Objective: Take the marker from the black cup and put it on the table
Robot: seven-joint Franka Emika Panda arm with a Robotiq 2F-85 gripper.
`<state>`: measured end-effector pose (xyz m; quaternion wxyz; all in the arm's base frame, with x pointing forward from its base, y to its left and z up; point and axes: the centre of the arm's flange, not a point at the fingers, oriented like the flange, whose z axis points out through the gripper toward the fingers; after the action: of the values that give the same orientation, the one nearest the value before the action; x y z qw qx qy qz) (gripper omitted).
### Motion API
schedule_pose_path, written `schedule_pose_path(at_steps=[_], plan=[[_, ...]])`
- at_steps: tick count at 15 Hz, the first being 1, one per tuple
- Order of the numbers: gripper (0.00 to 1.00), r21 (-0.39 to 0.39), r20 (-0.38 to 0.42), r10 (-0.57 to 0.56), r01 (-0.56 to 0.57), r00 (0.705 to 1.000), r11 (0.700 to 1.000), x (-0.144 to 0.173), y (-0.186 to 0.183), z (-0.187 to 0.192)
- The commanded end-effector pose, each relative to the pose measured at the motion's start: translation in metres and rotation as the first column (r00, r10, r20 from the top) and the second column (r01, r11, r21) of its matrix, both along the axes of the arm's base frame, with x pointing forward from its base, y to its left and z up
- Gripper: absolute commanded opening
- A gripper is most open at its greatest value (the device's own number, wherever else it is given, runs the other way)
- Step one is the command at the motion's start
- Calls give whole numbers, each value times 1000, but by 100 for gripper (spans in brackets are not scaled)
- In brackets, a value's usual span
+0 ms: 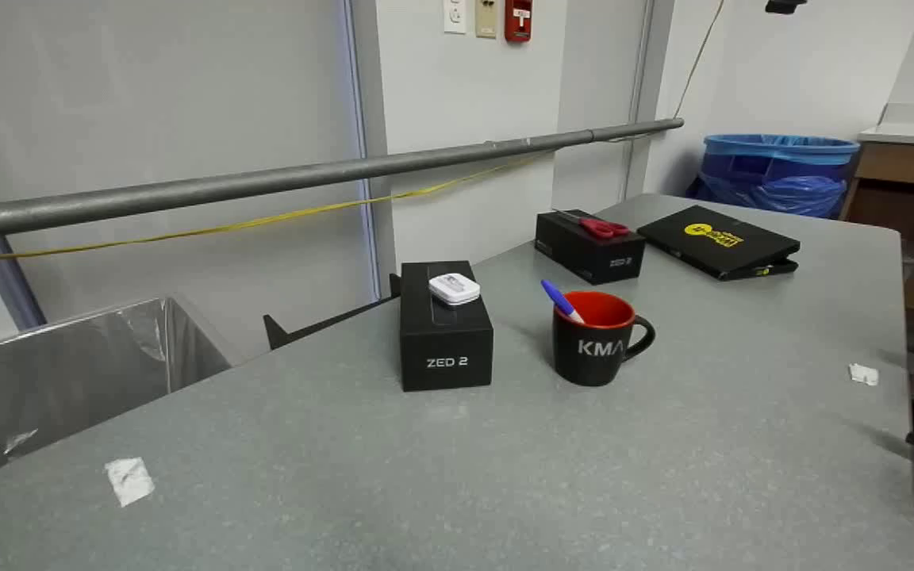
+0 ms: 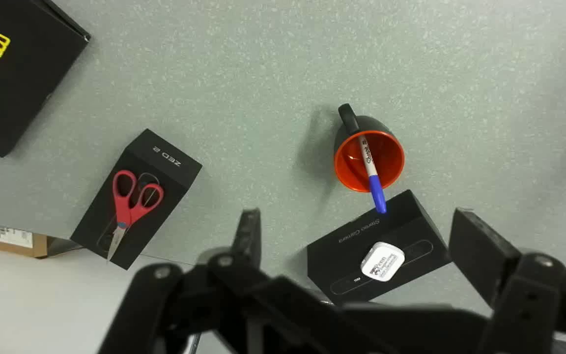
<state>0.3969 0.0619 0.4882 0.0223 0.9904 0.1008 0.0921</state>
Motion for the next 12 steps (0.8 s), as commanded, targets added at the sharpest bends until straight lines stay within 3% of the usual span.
schedule_pose_path(at_steps=[1,7,12], plan=[[100,0,0,0,0,1000,1000,0,0,0],[100,-1,24,15,-15,1000,1000,7,2,-5],[100,47,-6,88,-88,996,995,64,17,-80]])
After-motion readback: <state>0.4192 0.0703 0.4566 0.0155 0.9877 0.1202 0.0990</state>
